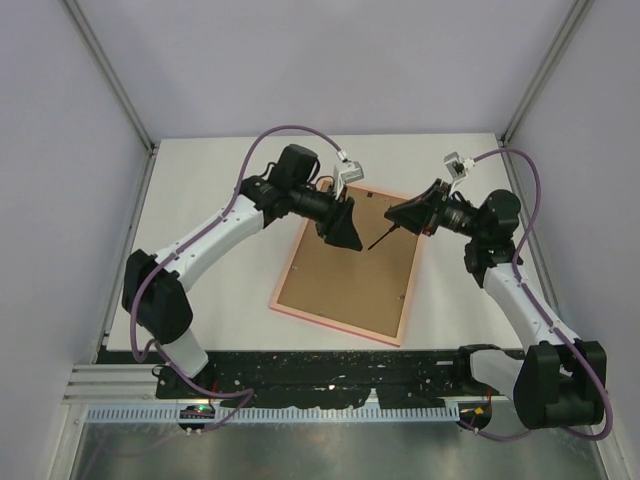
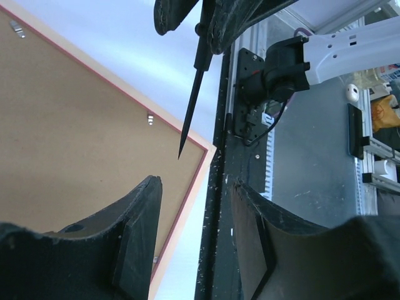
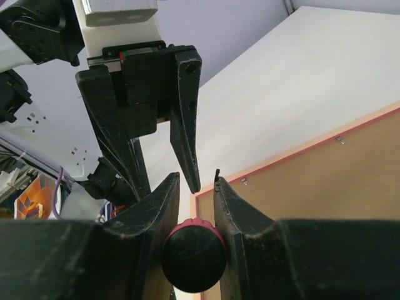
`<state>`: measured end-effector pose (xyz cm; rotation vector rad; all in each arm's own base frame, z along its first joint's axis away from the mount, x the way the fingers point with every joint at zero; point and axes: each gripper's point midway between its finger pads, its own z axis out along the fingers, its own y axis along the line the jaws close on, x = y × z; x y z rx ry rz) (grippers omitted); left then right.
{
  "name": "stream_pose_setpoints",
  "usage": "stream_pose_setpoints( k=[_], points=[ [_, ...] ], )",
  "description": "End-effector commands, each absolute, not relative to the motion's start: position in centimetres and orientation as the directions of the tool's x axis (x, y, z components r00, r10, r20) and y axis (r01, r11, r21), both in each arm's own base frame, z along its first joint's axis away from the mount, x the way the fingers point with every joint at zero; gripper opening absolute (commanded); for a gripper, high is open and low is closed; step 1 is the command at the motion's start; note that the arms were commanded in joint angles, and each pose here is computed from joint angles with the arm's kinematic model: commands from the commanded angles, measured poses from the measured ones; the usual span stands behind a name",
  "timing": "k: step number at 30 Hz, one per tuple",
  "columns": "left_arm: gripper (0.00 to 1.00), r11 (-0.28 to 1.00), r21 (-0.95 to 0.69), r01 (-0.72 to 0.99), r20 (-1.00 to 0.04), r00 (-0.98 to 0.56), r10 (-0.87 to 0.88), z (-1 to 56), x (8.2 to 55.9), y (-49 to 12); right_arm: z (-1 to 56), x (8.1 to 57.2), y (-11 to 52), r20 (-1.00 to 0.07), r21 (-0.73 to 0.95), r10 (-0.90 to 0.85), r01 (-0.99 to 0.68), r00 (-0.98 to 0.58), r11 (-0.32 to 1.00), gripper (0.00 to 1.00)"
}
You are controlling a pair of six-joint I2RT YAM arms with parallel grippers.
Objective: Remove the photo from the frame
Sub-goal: Adjust the photo frame item on the photo frame.
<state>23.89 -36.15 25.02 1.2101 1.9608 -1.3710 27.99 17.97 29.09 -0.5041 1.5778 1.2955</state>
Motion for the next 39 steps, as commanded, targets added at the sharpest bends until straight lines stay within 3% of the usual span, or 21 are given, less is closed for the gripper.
stream_pose_setpoints(
  k=[1, 10, 16, 19, 25, 28, 30, 33, 34, 35, 39],
  points=[
    [0.52, 0.014, -0.520, 0.854, -0.792, -0.489, 0.366, 27.5, 22.8, -37.5, 31.4, 26.6, 18.7, -0.862, 0.491, 0.287, -0.831, -0.418, 0.261, 0.08],
    [0.52, 0.024, -0.512, 0.859, -0.788, -0.481, 0.383, 26.7, 22.7, -38.2, 31.7, 26.3, 19.3, -0.825, 0.543, 0.307, -0.816, -0.474, 0.201, 0.08],
    [0.46, 0.008, -0.522, 0.853, -0.780, -0.481, 0.401, 26.4, 22.3, -38.8, 31.7, 26.3, 19.6, -0.818, 0.551, 0.311, -0.814, -0.484, 0.185, 0.08],
    [0.37, 0.001, -0.531, 0.847, -0.773, -0.485, 0.408, 26.3, 22.1, -39.0, 31.6, 26.2, 19.8, -0.817, 0.554, 0.308, -0.813, -0.488, 0.179, 0.08],
    [0.00, -0.023, -0.546, 0.837, -0.769, -0.490, 0.411, 26.6, 21.9, -39.2, 31.1, 26.1, 19.9, -0.823, 0.548, 0.290, -0.817, -0.489, 0.181, 0.08],
    [0.00, -0.025, -0.543, 0.839, -0.764, -0.482, 0.429, 26.5, 21.7, -38.9, 30.6, 25.3, 20.2, -0.867, 0.489, 0.190, -0.859, -0.461, 0.150, 0.08],
    [0.00, -0.030, -0.510, 0.860, -0.773, -0.443, 0.454, 26.0, 21.5, -38.3, 29.9, 24.8, 20.1, -0.885, 0.465, 0.090, -0.877, -0.457, 0.123, 0.15],
    [0.00, -0.017, -0.487, 0.873, -0.760, -0.414, 0.501, 25.0, 20.8, -37.1, 29.0, 24.4, 19.7, -0.910, 0.408, -0.015, -0.903, -0.414, 0.134, 0.15],
    [0.00, -0.015, -0.482, 0.876, -0.754, -0.407, 0.516, 24.7, 20.7, -36.7, 28.8, 23.7, 19.6, -0.886, 0.455, -0.036, -0.881, -0.463, 0.130, 0.16],
    [0.00, -0.011, -0.480, 0.877, -0.747, -0.403, 0.528, 24.3, 20.6, -36.5, 28.4, 24.0, 19.5, -0.915, 0.390, -0.055, -0.911, -0.399, 0.133, 0.50],
    [0.00, -0.015, -0.488, 0.873, -0.725, -0.395, 0.564, 23.3, 20.0, -35.9, 27.6, 23.9, 19.4, -0.903, 0.407, -0.091, -0.903, -0.420, 0.139, 0.56]
  ],
)
